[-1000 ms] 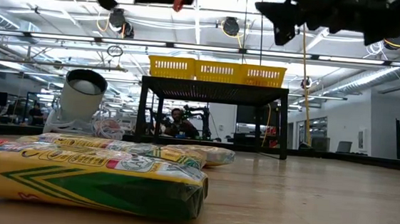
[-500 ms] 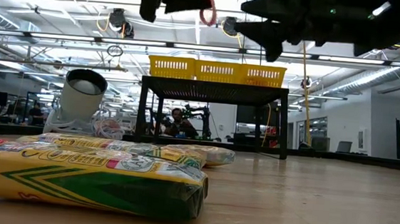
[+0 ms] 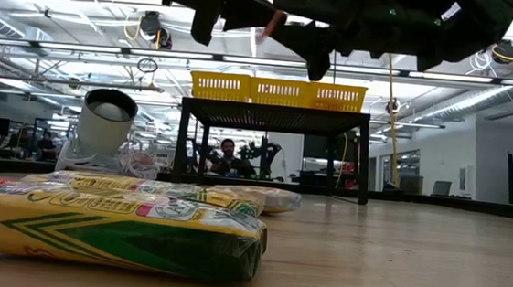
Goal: Pick & Place Office Desk Supplies
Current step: Put the orange rubber band into the right yellow bin on the shelf
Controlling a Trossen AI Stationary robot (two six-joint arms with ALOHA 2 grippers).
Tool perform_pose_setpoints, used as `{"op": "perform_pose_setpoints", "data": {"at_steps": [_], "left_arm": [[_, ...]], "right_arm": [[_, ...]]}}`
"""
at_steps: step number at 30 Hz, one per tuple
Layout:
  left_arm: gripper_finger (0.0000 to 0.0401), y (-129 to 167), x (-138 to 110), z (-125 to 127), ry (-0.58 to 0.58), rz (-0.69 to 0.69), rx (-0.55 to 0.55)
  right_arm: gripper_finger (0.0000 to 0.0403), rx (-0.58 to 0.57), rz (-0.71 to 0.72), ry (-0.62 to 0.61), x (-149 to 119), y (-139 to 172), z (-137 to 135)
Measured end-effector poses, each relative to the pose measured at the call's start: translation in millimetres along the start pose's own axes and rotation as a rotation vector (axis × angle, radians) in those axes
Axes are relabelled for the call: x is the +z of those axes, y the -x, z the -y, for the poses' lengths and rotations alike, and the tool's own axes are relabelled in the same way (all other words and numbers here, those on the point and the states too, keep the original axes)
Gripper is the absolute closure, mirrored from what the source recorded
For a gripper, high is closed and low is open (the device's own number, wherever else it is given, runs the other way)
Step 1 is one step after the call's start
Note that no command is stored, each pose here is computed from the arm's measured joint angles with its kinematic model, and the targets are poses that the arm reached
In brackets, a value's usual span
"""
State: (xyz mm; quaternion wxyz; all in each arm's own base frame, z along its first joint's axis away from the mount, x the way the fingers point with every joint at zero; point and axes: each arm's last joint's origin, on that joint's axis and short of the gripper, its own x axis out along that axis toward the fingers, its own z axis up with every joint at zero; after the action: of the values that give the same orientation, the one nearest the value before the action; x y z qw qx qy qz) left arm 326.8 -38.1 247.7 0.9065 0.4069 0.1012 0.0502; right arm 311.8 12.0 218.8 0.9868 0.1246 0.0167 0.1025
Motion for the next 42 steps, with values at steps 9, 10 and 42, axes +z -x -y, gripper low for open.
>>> {"op": "perform_pose_setpoints", "data": {"at_steps": [9, 10, 42], "left_arm": [[0.0387, 1, -1, 1, -0.009, -0.036, 0.007], [0.0392, 1, -1, 1, -0.009, -0.036, 0.006], [0.0162, 7, 31, 0, 0.485, 0.033, 0.027]], "right_arm": [[0.0227, 0.01, -0.009, -0.019, 0, 1, -1], [0.0235, 0.023, -0.012, -0.019, 0, 1, -1], [0.0402, 0.025, -0.065, 0.041, -4, 2, 4]]}}
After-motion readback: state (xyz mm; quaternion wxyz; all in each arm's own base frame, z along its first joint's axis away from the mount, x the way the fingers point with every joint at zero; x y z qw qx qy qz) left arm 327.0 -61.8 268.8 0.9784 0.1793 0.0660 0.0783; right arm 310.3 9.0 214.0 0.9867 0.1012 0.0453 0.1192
